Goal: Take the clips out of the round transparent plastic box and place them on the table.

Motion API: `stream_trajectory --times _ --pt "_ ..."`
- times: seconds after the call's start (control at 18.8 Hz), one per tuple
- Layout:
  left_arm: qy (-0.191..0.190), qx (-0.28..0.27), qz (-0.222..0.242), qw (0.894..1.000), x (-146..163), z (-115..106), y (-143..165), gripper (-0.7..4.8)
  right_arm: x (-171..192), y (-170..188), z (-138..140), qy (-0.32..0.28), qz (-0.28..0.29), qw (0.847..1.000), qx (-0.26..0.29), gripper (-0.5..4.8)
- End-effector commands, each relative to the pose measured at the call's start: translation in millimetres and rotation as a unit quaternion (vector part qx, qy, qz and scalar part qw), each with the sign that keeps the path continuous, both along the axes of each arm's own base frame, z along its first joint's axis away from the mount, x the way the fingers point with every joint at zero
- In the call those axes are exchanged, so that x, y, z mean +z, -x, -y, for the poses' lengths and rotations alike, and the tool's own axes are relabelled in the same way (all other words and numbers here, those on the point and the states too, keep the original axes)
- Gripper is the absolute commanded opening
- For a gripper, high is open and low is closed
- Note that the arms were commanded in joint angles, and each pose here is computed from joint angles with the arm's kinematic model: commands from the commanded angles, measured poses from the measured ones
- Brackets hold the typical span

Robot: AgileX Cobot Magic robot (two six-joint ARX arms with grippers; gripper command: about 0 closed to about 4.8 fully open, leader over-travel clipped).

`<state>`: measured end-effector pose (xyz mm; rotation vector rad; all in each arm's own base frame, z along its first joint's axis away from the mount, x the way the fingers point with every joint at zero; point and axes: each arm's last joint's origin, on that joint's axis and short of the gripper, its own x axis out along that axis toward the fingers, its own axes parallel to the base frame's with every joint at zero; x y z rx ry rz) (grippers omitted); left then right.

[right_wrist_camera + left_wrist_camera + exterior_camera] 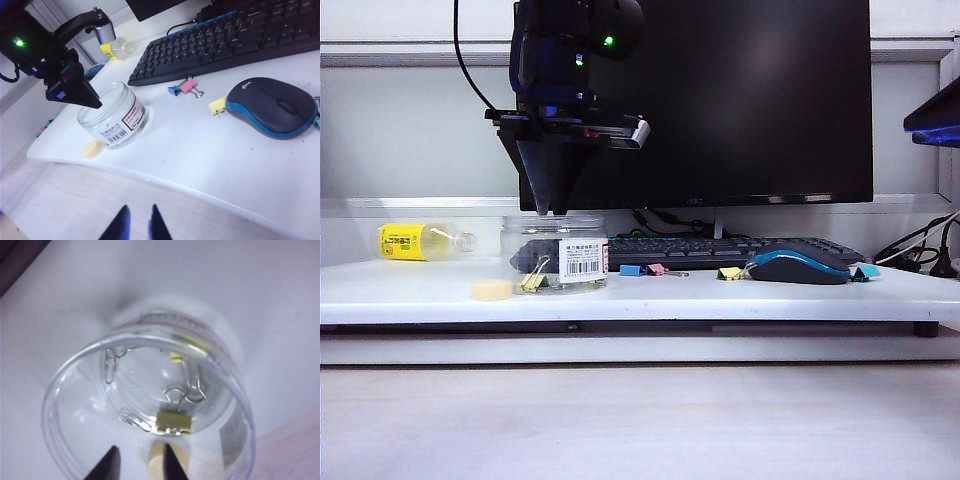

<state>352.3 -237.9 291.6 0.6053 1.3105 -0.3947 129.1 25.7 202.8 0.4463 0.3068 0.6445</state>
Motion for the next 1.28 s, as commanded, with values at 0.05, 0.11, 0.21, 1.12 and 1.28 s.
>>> stream_trajectory --times 0.05,0.11,0.21,1.12,1.28 --pt "0.007 -0.004 -0.006 1.0 2.5 -0.7 1.7 1.22 2.8 -0.1 0.0 0.002 0.011 1.0 0.0 0.58" --pt "0.012 -0.005 -0.009 1.0 2.5 -0.3 2.0 1.22 2.8 -0.1 0.0 0.002 0.011 1.0 0.0 0.58" --pt "0.019 -0.006 -0.015 1.0 2.0 0.1 2.4 1.22 2.8 0.0 -0.1 0.001 0.011 1.0 0.002 0.58" --pt "0.076 -0.009 0.024 0.997 60.1 -25.5 40.3 1.21 10.7 1.4 -6.0 -0.017 0.041 0.998 0.051 0.58" --pt "0.034 -0.001 -0.006 0.999 37.0 -33.5 45.8 1.21 12.8 1.2 -11.2 -0.014 0.034 0.998 0.048 0.59"
